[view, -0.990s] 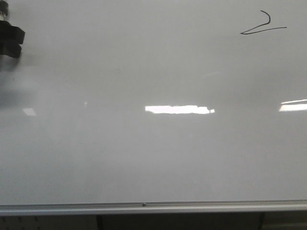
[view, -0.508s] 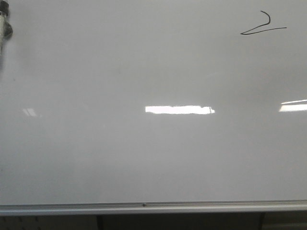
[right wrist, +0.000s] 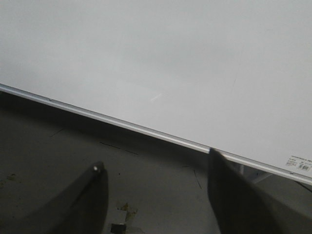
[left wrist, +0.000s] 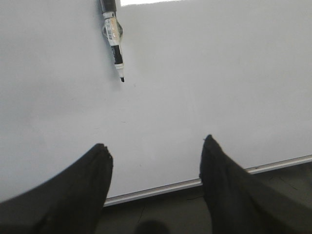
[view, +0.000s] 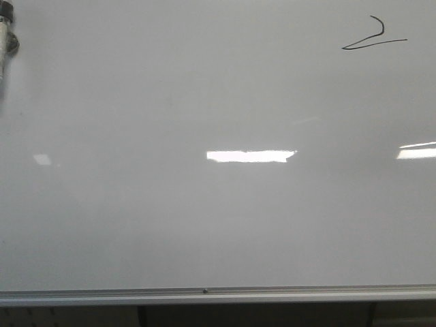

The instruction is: Write number 2 on whiteboard

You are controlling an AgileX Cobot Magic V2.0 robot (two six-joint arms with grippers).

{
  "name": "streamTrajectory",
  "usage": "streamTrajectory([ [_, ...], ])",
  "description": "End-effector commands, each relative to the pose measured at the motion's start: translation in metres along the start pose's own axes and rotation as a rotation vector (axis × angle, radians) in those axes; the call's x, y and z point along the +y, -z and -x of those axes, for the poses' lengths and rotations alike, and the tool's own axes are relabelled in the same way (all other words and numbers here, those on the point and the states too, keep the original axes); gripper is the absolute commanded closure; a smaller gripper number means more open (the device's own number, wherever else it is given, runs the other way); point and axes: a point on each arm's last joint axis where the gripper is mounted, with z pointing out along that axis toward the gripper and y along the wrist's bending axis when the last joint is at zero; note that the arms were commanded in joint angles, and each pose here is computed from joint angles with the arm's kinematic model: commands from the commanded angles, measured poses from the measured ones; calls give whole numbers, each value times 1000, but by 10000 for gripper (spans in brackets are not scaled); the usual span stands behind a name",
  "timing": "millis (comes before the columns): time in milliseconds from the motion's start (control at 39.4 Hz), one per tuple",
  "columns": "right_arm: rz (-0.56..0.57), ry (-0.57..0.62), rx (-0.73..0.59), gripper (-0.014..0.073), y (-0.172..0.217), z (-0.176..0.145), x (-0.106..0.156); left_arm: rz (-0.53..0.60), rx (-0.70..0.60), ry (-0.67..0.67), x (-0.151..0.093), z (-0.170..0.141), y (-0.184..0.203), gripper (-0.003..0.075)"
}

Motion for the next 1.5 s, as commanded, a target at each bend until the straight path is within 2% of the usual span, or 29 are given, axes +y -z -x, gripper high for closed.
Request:
streamTrajectory([
  [0, -6, 1, -101, 128, 5, 11, -1, -6, -101, 20, -2, 1, 8, 320],
  [102, -5, 1, -112, 131, 5, 12, -1, -4, -111, 21, -2, -3, 7, 325],
  [178, -5, 1, -114, 169, 5, 12, -1, -4, -110, 21, -1, -4, 6, 369],
  [457, -5, 1, -114, 602, 5, 12, -1, -3, -113, 21, -1, -4, 6, 721],
  [533, -5, 1, -114, 668, 5, 12, -1, -3, -113, 21, -1, -4, 6, 740],
  [1092, -5, 1, -111, 664, 5, 12, -1, -3, -113, 21, -1, -4, 6, 740],
  [1219, -5, 1, -111, 664, 5, 12, -1, 5, -146, 17, -2, -11, 12, 740],
  [1270, -5, 1, -111, 664, 5, 12, -1, 50, -185, -20, 1, -14, 16, 740],
  [1473, -5, 1, -111, 664, 5, 12, -1, 104, -315, -56, 6, -48, 5, 740],
])
